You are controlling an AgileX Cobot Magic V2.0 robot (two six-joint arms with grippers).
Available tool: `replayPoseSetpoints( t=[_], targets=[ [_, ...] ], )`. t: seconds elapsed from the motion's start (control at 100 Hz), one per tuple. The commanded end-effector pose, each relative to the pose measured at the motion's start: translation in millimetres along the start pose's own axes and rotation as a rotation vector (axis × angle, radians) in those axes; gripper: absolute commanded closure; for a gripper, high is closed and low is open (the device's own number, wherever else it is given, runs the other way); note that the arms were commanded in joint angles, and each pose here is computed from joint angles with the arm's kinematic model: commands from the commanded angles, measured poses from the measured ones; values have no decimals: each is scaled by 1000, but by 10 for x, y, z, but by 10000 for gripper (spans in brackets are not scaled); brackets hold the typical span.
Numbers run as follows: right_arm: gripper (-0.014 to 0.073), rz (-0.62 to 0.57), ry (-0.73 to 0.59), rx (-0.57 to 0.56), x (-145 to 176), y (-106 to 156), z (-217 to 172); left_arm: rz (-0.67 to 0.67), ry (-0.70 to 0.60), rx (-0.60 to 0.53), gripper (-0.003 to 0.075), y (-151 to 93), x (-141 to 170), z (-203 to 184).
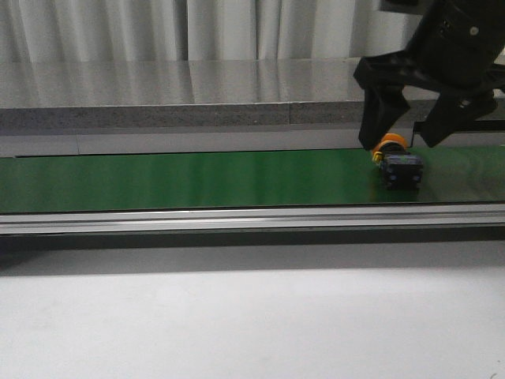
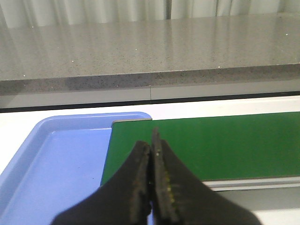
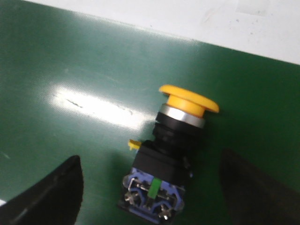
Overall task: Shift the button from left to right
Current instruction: 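Lower the right gripper onto the button and close it, then lift the button off the belt and place it in the green tray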
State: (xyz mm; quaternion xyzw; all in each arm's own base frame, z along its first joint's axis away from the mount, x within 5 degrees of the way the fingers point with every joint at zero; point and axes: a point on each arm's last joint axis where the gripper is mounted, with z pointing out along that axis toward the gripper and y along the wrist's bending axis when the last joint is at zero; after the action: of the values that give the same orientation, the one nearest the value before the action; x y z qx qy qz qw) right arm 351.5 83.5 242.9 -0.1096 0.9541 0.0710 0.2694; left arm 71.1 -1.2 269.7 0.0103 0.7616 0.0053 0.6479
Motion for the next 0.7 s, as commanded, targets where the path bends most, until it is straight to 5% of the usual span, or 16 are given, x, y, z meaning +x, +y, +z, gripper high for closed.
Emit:
replayPoseSetpoints(
  t=[0.0, 0.36, 0.69],
  targets=[
    [10, -33, -75, 21, -128, -18, -113, -3, -93, -5, 741, 8, -151, -17],
    [452, -39, -12, 23, -87, -28, -22, -3, -93, -5, 741, 8, -151, -17],
    [470, -13, -110, 67, -351, -225, -460, -3, -93, -5, 741, 8, -151, -17]
  ],
)
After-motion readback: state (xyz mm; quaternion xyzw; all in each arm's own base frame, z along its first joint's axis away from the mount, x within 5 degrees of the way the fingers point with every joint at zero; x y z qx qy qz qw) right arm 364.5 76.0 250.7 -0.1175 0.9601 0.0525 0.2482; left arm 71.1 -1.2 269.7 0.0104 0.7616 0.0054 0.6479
